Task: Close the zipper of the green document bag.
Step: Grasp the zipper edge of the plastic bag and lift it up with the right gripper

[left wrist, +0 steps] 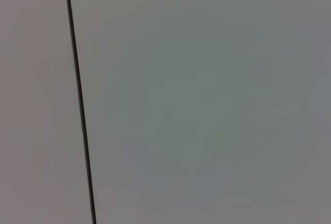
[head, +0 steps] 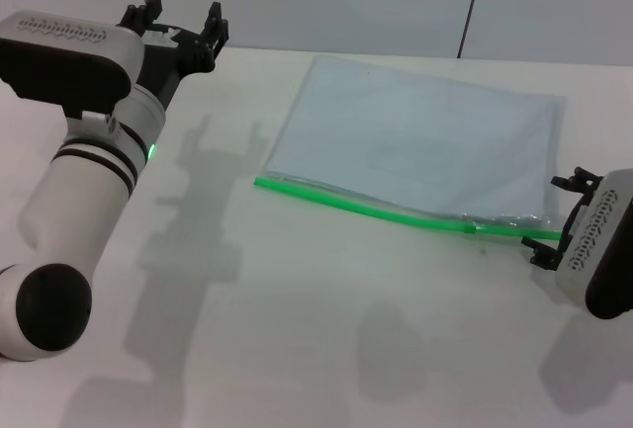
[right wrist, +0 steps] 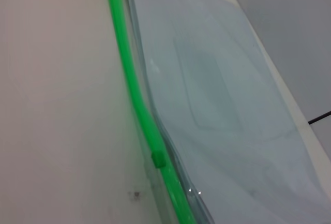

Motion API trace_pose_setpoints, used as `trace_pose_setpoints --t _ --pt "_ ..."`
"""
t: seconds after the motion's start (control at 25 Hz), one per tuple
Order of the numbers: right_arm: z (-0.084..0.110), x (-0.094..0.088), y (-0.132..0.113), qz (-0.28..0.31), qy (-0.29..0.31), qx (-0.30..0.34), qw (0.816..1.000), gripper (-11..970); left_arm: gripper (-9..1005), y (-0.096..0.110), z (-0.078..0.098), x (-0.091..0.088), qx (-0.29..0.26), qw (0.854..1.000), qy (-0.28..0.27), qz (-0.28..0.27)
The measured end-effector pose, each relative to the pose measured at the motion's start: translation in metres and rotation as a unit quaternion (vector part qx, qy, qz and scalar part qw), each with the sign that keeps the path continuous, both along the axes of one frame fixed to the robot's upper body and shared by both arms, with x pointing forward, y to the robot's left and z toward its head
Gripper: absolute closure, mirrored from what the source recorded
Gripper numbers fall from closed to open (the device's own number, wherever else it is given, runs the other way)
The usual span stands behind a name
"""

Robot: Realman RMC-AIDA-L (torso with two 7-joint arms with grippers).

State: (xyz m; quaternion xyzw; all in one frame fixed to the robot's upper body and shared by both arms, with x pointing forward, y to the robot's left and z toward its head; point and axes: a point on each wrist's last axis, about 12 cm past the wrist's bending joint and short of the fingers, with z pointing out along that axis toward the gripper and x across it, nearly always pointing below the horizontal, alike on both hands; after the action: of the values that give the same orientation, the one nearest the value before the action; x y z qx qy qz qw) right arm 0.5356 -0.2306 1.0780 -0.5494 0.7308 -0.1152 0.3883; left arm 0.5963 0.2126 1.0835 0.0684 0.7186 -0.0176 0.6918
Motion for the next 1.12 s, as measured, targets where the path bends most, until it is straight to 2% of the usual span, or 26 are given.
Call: trace_pose_setpoints --t 0.36,0.68,1.12 --pt "-0.002 0.0 -0.001 0.004 0.001 -0.017 1.0 126 258 0.0 0.0 0.0 0.0 1.0 0.0 0.0" --pt "-0.008 0.007 -0.001 0.005 0.009 -0.025 1.0 127 258 -0.001 0.001 0.001 -0.001 1.0 -0.001 -0.001" --pt "-0.004 0.016 0.004 0.003 -0.001 -0.017 1.0 128 259 -0.005 0.0 0.0 0.014 1.0 -0.002 -0.003"
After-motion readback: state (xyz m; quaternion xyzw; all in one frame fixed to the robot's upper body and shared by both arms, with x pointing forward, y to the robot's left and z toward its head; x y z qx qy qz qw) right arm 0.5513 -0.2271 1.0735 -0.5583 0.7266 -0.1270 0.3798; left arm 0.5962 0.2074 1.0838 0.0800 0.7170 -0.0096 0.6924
